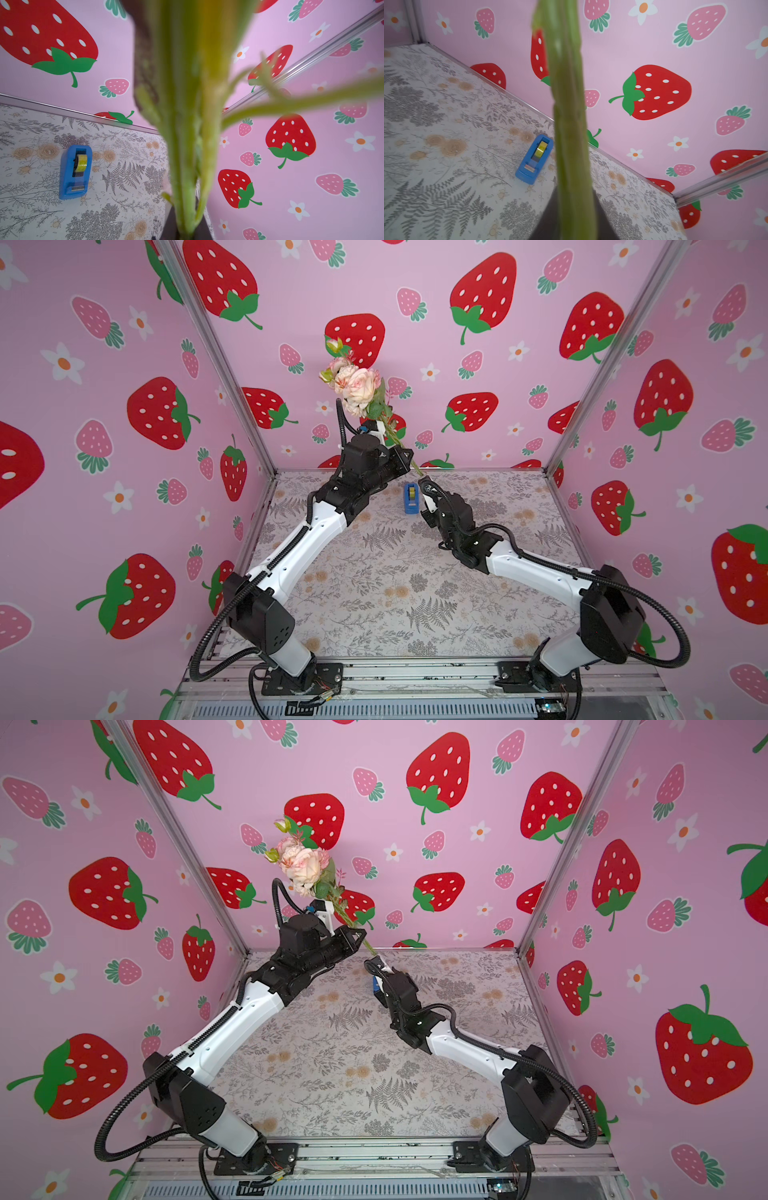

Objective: Wrap bouquets with tape
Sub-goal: Wrap the tape around the bouquet.

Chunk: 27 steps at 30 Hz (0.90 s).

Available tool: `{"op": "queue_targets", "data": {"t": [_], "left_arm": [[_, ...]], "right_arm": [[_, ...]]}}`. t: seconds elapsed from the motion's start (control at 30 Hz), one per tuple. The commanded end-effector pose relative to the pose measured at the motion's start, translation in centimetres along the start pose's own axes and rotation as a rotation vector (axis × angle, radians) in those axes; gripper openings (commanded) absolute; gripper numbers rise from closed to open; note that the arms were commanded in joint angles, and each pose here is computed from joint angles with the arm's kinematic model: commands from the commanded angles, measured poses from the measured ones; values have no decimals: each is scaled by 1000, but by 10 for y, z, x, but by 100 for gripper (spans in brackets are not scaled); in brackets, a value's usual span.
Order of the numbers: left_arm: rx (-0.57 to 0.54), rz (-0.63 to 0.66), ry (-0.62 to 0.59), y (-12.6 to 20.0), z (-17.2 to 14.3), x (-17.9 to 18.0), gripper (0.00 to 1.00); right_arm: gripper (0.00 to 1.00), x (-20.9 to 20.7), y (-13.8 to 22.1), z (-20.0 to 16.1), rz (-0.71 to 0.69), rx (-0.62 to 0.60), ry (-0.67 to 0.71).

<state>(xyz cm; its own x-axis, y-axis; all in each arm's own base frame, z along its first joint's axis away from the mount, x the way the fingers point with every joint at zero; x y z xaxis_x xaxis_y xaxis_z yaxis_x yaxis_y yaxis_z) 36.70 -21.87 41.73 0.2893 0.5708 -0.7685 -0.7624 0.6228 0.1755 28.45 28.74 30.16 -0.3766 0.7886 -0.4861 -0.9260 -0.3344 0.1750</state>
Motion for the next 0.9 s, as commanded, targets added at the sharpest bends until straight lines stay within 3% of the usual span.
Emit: {"op": "queue_targets", "data": {"t": [0.0,0.2,0.33,0.43,0.5,0.53,0.6,0.63,0.67,0.7,0.77,0.83,0.87], "left_arm": [[27,-198,-87,1,21,-18,0],[182,-480,-246,6,27,-33,0],[227,-615,-288,8,25,-45,0],[209,-661,-292,11,26,-50,0],[203,-672,-301,13,25,-52,0],[200,-668,-302,13,24,-52,0],[195,-627,-297,11,23,-48,0],[187,-583,-289,10,23,-45,0],[170,-520,-282,9,23,-40,0],[155,-466,-278,9,22,-37,7],[118,-384,-297,12,20,-35,43],[86,-306,-300,13,18,-32,61],[67,-256,-286,13,18,-29,64]], "right_arm": [[75,-14,23,29,142,-166,-153],[91,-30,38,25,512,-311,-371],[89,-25,31,23,649,-321,-419],[81,-22,21,21,654,-293,-452],[66,-23,18,22,652,-307,-461],[54,-23,17,23,645,-317,-463],[13,-26,16,26,622,-342,-461],[0,-28,15,27,589,-344,-455],[0,-31,14,28,540,-340,-446],[0,-33,14,28,492,-335,-428],[0,-36,14,29,357,-314,-367],[0,-37,13,30,267,-299,-316],[0,-38,13,31,237,-297,-289]]}}
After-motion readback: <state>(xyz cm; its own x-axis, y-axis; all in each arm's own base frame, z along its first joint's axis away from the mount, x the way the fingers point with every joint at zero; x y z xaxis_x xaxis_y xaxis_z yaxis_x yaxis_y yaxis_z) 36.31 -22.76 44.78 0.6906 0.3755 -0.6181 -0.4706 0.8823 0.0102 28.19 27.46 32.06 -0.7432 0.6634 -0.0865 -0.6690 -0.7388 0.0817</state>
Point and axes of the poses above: each gripper's point midway between its finger pads, its own y axis back along the fingers, its own x axis along the line the jaws close on, z = x × y, the point moved 9 cm from there along y, back along the fingers, and after that the axes turned 5 degrees about y, right-handed, at the moved point
